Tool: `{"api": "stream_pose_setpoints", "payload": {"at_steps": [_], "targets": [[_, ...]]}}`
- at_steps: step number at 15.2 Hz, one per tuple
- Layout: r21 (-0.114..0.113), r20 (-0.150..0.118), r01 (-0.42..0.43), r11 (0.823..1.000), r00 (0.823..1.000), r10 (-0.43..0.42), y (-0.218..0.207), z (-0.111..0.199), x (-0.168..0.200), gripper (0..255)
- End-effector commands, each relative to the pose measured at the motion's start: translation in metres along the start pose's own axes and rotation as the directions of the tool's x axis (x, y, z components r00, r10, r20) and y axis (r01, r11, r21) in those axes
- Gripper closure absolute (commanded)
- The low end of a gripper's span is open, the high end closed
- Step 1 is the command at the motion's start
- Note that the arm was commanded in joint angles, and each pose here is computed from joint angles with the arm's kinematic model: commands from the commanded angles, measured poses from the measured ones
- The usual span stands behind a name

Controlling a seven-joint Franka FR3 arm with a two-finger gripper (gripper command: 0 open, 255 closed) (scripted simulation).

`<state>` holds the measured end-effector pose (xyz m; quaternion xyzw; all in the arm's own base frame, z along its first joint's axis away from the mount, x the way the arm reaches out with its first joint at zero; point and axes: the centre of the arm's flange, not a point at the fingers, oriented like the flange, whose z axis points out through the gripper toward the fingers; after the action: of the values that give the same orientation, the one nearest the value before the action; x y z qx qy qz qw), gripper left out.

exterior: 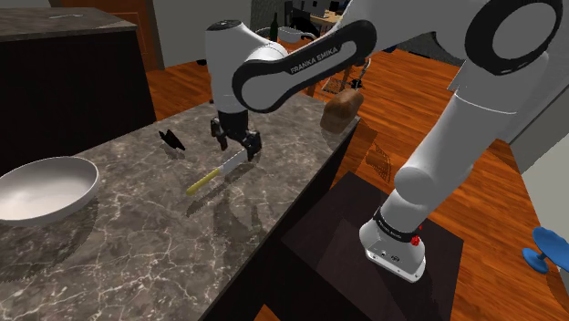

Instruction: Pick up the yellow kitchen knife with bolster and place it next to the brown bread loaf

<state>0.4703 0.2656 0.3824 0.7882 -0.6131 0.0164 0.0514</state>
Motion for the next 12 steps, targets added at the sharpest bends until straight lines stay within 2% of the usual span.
{"api": "stream_pose_setpoints", "payload": {"at_steps": [1,9,12], "targets": [[-0.003,-0.004,-0.102,0.995,0.995,0.102,-0.024,0.011,-0.006,0],[-0.003,-0.004,-0.114,0.993,0.993,0.114,-0.027,0.053,-0.006,0],[-0.003,-0.004,-0.114,0.993,0.993,0.114,-0.027,0.053,-0.006,0]]}}
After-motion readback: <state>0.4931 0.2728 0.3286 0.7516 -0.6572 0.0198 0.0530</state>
